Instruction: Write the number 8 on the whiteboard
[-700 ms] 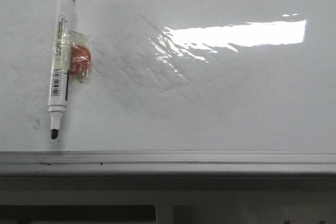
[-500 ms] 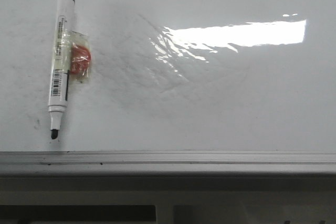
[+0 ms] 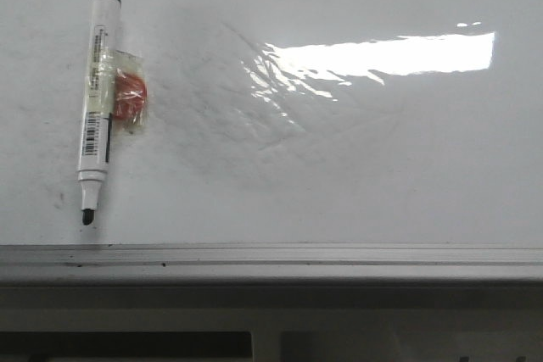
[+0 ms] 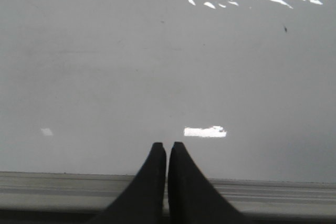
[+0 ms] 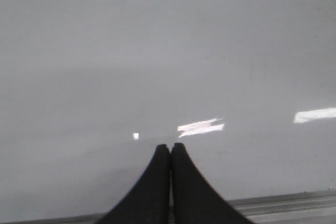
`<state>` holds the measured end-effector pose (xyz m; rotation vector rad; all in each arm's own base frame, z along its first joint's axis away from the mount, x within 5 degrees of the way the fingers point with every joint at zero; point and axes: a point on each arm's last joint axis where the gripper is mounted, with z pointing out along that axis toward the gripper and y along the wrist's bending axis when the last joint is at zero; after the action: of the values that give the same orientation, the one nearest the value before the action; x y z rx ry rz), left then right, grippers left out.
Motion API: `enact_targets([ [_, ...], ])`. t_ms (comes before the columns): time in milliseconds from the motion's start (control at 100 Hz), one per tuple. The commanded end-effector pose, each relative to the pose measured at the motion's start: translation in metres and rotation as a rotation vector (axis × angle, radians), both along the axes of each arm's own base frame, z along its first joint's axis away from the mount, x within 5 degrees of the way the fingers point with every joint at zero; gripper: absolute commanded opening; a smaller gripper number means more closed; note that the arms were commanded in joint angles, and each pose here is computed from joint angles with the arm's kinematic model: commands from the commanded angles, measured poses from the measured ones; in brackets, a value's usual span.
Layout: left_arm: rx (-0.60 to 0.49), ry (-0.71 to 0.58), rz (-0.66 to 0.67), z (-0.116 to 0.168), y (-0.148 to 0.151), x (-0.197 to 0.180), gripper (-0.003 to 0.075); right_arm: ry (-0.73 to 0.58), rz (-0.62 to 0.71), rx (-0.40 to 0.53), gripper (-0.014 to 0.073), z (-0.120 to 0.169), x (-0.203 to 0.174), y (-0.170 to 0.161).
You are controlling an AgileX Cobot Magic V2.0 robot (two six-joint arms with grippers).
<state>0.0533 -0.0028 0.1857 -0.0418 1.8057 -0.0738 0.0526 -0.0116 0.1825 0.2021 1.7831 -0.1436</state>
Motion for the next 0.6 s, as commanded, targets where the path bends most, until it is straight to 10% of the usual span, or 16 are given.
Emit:
enact_targets([
  [0, 0.004, -0.038, -0.001, -0.008, 0.000, 0.000, -0.0020, -0.076, 0.002, -0.020, -0.0063, 0.003, 0.000, 0.000],
  [590, -0.012, -0.210, 0.017, 0.008, 0.002, 0.002, -0.0020, -0.244, 0.005, -0.056, -0.0064, 0.018, 0.001, 0.000],
])
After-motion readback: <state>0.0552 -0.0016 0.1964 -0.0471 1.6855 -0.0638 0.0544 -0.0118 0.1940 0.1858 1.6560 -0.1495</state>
